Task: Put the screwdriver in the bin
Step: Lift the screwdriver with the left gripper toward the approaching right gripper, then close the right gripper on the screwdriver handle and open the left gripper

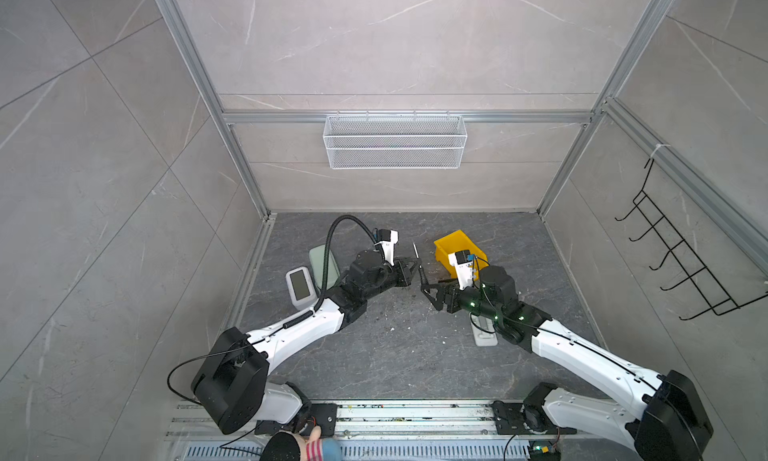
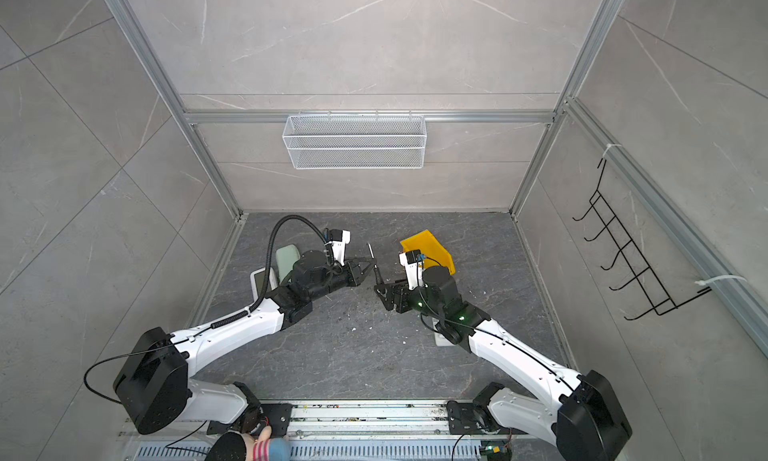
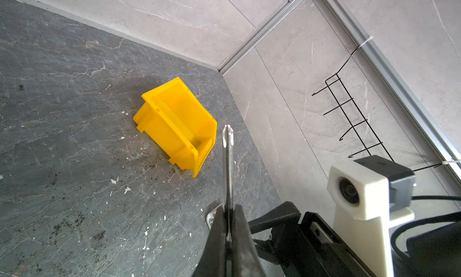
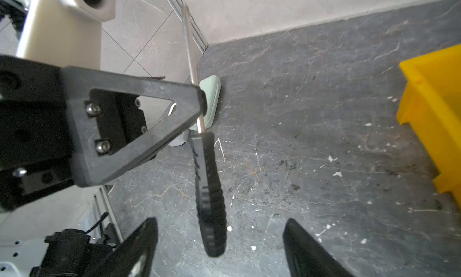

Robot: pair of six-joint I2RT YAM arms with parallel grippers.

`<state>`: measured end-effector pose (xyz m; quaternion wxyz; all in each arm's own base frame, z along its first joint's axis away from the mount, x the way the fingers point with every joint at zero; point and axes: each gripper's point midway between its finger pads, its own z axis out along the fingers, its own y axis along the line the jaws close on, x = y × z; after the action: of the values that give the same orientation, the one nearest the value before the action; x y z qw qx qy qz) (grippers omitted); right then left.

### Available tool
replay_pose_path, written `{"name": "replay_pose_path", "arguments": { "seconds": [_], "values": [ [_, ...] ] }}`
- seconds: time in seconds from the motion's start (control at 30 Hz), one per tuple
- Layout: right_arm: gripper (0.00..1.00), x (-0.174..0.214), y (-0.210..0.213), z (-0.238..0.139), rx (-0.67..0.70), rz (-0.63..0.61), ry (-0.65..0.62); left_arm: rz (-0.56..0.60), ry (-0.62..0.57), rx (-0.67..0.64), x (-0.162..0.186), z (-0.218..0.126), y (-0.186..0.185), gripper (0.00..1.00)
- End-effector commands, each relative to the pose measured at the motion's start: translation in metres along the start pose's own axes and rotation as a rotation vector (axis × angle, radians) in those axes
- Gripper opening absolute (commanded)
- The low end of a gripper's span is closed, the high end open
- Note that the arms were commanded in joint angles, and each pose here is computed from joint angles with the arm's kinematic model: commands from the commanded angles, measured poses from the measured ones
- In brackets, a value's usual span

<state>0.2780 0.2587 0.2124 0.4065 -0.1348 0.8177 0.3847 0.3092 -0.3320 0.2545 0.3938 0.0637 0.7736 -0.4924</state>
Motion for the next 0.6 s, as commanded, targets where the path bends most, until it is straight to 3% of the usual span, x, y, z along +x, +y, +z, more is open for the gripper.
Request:
{"name": "replay_pose_path", "arguments": {
  "seconds": [0.0,0.3,0.57],
  "values": [
    [0.72,-0.018,0.016,0.004,-0.072,0.011,-0.037,0.009,-0.050,0.101,-0.014,-0.009,-0.027,0.00],
    [0.54,-0.020,0.016,0.016,-0.091,0.008,-0.038,0.020,-0.037,0.132,-0.011,-0.017,-0.033,0.00],
    [0.14,-0.021,0.020,0.013,-0.110,-0.006,-0.050,0.031,-0.029,0.129,-0.008,-0.021,-0.032,0.00]
  ]
}}
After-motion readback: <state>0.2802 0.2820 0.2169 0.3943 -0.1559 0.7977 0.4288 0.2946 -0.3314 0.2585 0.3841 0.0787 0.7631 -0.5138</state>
